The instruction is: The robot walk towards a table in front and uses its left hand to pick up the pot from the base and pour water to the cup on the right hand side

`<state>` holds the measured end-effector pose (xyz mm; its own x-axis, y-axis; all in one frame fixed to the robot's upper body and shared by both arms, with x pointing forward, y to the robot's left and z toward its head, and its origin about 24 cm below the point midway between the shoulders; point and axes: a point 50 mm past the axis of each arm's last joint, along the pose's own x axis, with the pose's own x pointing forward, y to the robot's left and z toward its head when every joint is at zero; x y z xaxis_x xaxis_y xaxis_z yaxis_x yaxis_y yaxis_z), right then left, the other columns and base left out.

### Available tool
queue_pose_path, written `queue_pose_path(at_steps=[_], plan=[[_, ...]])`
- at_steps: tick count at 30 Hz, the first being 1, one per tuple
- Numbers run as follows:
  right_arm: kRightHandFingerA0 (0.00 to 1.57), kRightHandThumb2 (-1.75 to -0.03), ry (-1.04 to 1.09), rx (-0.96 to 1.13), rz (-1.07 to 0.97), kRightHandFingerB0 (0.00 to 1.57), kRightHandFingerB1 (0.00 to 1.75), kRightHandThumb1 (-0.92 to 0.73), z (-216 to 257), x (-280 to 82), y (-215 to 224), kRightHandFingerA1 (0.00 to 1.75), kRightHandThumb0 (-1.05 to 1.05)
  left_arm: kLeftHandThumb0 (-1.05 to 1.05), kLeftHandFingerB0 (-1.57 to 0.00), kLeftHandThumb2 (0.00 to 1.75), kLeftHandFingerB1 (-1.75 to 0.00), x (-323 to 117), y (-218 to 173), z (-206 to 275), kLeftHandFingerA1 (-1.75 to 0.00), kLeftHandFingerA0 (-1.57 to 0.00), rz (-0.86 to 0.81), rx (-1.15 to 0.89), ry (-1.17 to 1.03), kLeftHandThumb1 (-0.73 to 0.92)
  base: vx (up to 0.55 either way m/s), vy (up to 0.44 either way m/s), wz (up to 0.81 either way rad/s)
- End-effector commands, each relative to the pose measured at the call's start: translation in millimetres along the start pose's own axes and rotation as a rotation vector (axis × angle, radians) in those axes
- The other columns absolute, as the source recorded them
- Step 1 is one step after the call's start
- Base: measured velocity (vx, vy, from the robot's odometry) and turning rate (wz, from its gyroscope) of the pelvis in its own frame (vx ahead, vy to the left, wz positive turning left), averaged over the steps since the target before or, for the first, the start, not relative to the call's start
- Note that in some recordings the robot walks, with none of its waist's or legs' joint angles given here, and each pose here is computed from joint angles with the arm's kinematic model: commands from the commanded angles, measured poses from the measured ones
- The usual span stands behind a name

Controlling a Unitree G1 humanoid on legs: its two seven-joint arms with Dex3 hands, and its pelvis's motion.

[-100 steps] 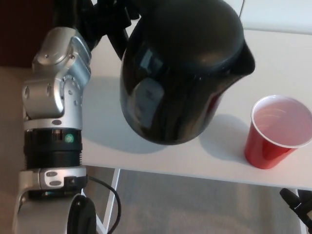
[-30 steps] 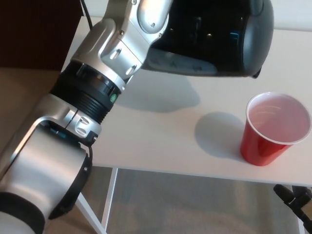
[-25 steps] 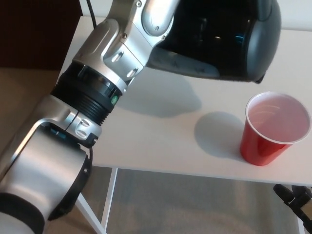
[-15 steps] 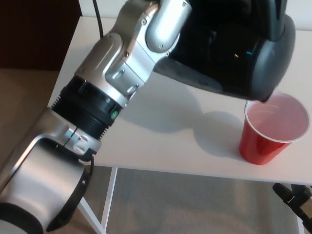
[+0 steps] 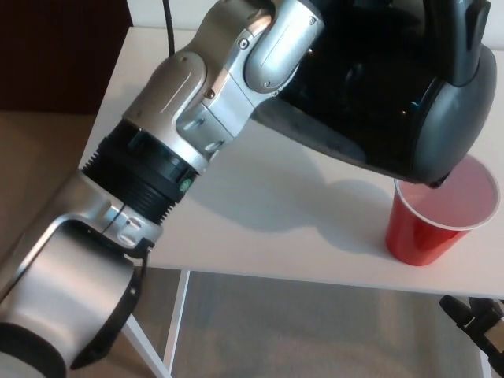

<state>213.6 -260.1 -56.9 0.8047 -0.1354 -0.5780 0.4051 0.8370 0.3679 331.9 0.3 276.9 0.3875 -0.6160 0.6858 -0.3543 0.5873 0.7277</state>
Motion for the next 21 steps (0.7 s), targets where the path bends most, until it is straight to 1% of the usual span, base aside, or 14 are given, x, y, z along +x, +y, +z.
queue_pose_path(at_steps=[1,2,5,6,7,10,13,15,16,17,18,19,20,21], plan=[[0.53,-0.58,-0.098,-0.016,0.081,0.35,0.67,-0.65,23.0,5.4,15.4,0.67,-0.29,-0.23,-0.94,0.55,-1.15,11.5,13.8,10.9,-1.75,-0.93,0.087,0.115,-0.186,0.48,0.00,0.000,0.00],[0.51,-0.82,-0.097,-0.026,0.075,0.36,0.66,-0.53,23.7,5.5,15.2,0.68,-0.36,-0.25,-0.91,0.56,-1.20,13.0,13.7,10.5,-1.75,-0.93,0.076,0.141,-0.207,0.51,0.00,0.000,0.00],[0.54,-0.59,-0.096,-0.027,0.068,0.40,0.67,-0.66,24.8,5.6,16.6,0.60,-0.29,-0.23,-0.86,0.58,-1.34,15.1,14.8,8.6,-1.75,-0.93,0.078,0.185,-0.244,0.52,0.00,0.000,0.00],[0.54,-0.59,-0.099,-0.040,0.071,0.39,0.64,-0.66,25.2,5.4,17.0,0.60,-0.30,-0.25,-0.91,0.57,-1.18,16.5,14.8,7.2,-1.75,-0.95,0.083,0.235,-0.274,0.52,0.00,0.000,0.00],[0.51,-0.84,-0.100,-0.042,0.072,0.39,0.66,-0.54,25.6,5.1,17.1,0.67,-0.35,-0.24,-0.88,0.58,-1.30,17.3,14.6,6.1,-1.75,-0.96,0.092,0.267,-0.298,0.51,0.00,0.000,0.00],[0.52,-0.83,-0.104,-0.030,0.075,0.38,0.68,-0.53,26.2,6.1,17.8,0.67,-0.35,-0.24,-0.80,0.64,-1.55,19.2,13.2,4.5,-1.75,-0.96,0.096,0.307,-0.332,0.51,0.00,0.000,0.00],[0.50,-0.82,-0.103,-0.036,0.070,0.36,0.65,-0.54,26.5,6.0,17.7,0.66,-0.36,-0.27,-0.90,0.61,-1.31,20.4,12.7,5.5,-1.75,-0.98,0.070,0.327,-0.344,0.53,0.00,0.000,0.00],[0.50,-0.82,-0.103,-0.026,0.074,0.35,0.65,-0.54,26.9,5.5,18.9,0.66,-0.35,-0.27,-0.86,0.71,-1.21,20.6,12.6,5.5,-1.66,-1.13,0.063,0.337,-0.349,0.53,0.00,0.000,0.00],[0.50,-0.82,-0.104,-0.026,0.079,0.35,0.65,-0.54,26.8,5.7,18.3,0.66,-0.36,-0.35,-0.99,0.84,-1.14,20.5,12.6,5.4,-1.41,-1.28,0.060,0.352,-0.356,0.38,0.00,0.000,0.00],[0.49,-0.82,-0.105,-0.030,0.081,0.34,0.65,-0.54,26.5,5.2,17.8,0.66,-0.36,-0.28,-0.92,0.61,-1.30,19.6,11.6,5.4,-1.75,-0.99,0.067,0.350,-0.357,0.54,0.00,0.000,0.00],[0.49,-0.82,-0.105,-0.031,0.082,0.34,0.65,-0.54,26.4,5.0,17.7,0.66,-0.36,-0.28,-0.92,0.61,-1.30,19.2,11.2,5.3,-1.75,-0.99,0.071,0.349,-0.358,0.54,0.00,0.000,0.00],[0.50,-0.59,-0.109,-0.038,0.091,0.35,0.65,-0.67,26.6,5.0,17.5,0.60,-0.30,-0.26,-0.87,0.70,-1.22,17.4,9.1,4.0,-1.66,-1.12,0.086,0.330,-0.337,0.55,0.00,0.000,0.00],[0.49,-0.82,-0.108,-0.036,0.088,0.35,0.65,-0.53,26.5,5.2,17.7,0.65,-0.36,-0.25,-0.91,0.56,-1.20,16.5,8.5,2.6,-1.75,-0.96,0.082,0.290,-0.301,0.53,0.00,0.000,0.00],[0.49,-0.82,-0.106,-0.031,0.082,0.35,0.65,-0.53,26.4,5.5,17.9,0.65,-0.36,-0.25,-0.91,0.56,-1.20,15.5,8.0,1.0,-1.75,-0.96,0.075,0.240,-0.260,0.53,0.00,0.000,0.00]])
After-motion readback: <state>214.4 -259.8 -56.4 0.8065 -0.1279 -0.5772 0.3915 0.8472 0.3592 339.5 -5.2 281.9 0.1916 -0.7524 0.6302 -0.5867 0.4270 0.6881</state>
